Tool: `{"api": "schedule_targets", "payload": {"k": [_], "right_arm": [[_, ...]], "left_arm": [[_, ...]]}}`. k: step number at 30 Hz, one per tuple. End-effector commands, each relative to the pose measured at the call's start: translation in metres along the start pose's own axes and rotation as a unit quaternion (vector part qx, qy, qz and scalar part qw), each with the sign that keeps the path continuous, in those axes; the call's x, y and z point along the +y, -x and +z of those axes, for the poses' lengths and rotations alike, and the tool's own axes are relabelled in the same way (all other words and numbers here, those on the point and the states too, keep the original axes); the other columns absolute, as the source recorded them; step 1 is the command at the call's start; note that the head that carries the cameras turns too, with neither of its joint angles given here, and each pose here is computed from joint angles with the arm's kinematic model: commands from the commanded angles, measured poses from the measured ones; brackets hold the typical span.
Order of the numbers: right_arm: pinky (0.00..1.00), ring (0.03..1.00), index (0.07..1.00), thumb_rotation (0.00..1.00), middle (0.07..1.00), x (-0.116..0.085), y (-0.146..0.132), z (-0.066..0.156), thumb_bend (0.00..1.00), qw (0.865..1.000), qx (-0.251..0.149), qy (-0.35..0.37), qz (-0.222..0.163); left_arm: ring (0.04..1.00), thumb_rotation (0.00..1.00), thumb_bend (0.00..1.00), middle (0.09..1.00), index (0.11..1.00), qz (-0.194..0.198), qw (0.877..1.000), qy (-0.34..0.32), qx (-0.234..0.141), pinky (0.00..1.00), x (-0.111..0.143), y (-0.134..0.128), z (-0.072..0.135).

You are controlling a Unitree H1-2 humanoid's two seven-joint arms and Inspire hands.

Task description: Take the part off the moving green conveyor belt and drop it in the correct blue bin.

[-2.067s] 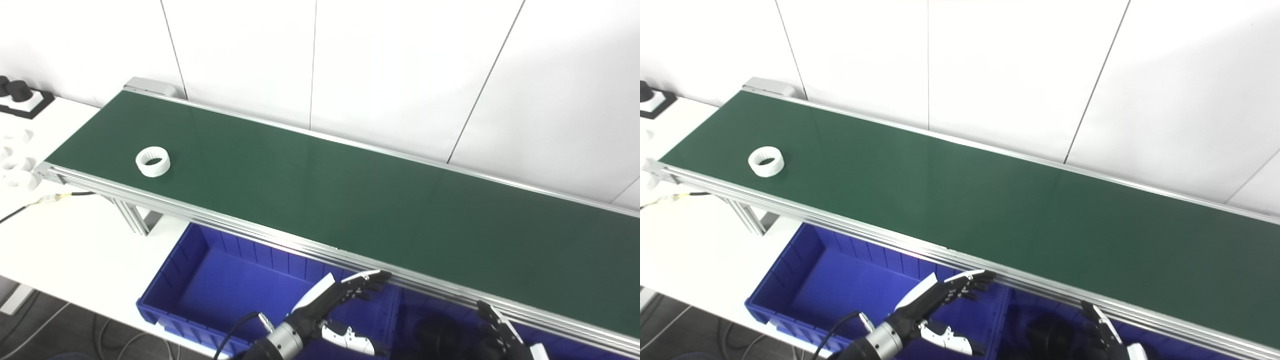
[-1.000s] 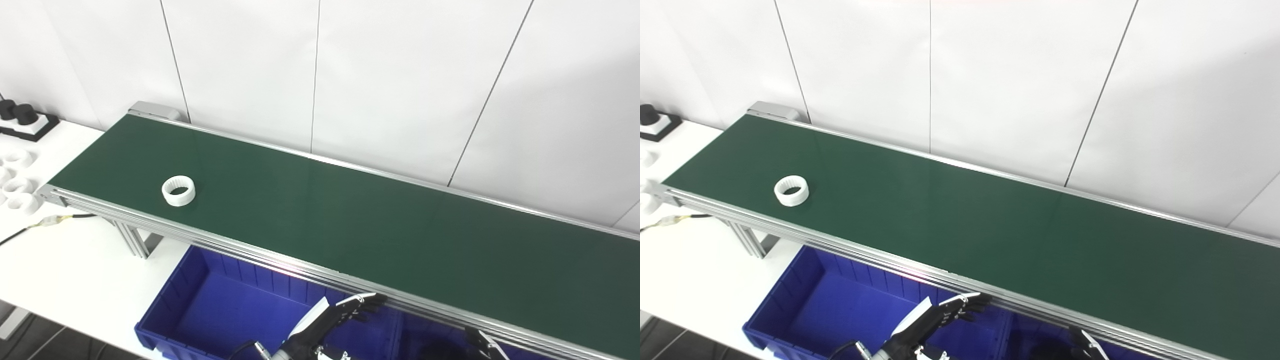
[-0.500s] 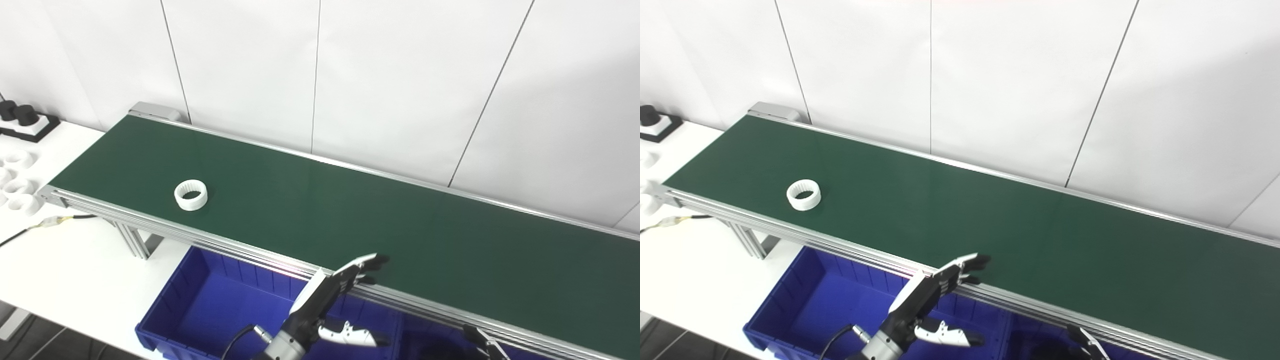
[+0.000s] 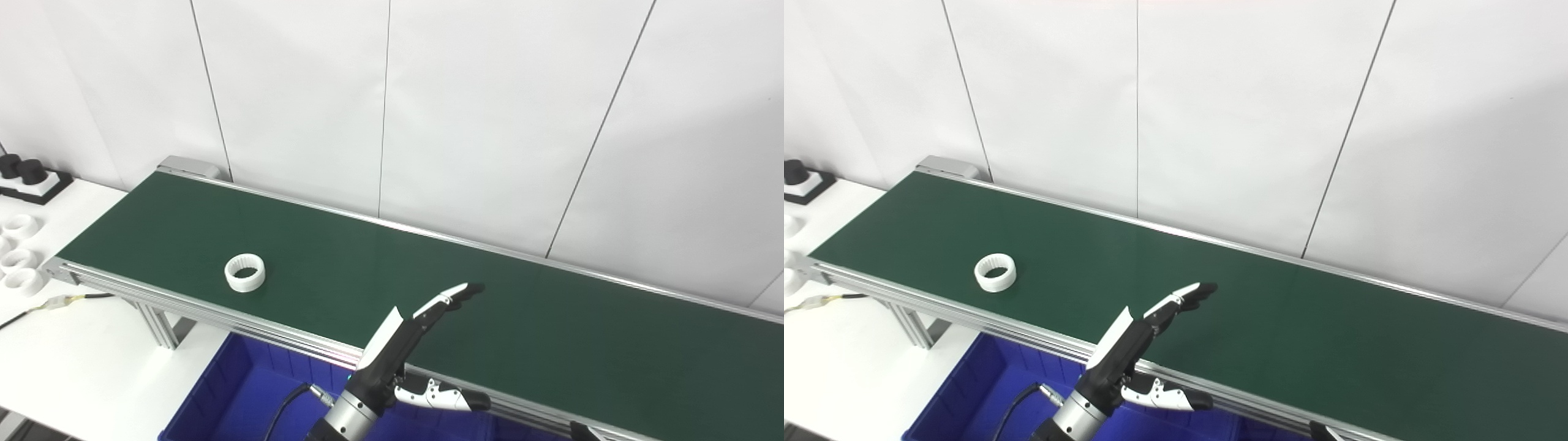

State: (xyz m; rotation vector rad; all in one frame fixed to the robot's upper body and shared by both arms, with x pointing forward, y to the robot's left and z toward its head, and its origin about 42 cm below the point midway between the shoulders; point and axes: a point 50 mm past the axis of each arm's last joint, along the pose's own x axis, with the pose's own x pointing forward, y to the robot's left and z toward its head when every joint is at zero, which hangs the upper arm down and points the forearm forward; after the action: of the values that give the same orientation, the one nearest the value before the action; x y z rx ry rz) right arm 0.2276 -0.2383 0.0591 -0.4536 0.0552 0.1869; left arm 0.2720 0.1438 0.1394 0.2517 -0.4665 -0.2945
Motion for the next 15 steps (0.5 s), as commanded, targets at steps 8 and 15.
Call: {"api": "schedule_targets", "payload": {"k": [8, 15], "right_arm": [[0.72, 0.789, 0.833, 0.23, 0.838, -0.002, -0.006, 0.008, 0.85, 0.999, -0.051, -0.004, -0.020], [0.73, 0.791, 0.828, 0.24, 0.840, -0.002, -0.004, 0.008, 0.85, 0.998, -0.057, 0.002, -0.020]], "left_arm": [[0.925, 0.47, 0.81, 0.923, 0.895, 0.030, 0.993, -0.115, -0.007, 0.91, 0.032, -0.021, 0.011], [0.913, 0.44, 0.80, 0.936, 0.903, 0.054, 0.981, -0.181, 0.040, 0.86, 0.057, -0.022, -0.005]]}}
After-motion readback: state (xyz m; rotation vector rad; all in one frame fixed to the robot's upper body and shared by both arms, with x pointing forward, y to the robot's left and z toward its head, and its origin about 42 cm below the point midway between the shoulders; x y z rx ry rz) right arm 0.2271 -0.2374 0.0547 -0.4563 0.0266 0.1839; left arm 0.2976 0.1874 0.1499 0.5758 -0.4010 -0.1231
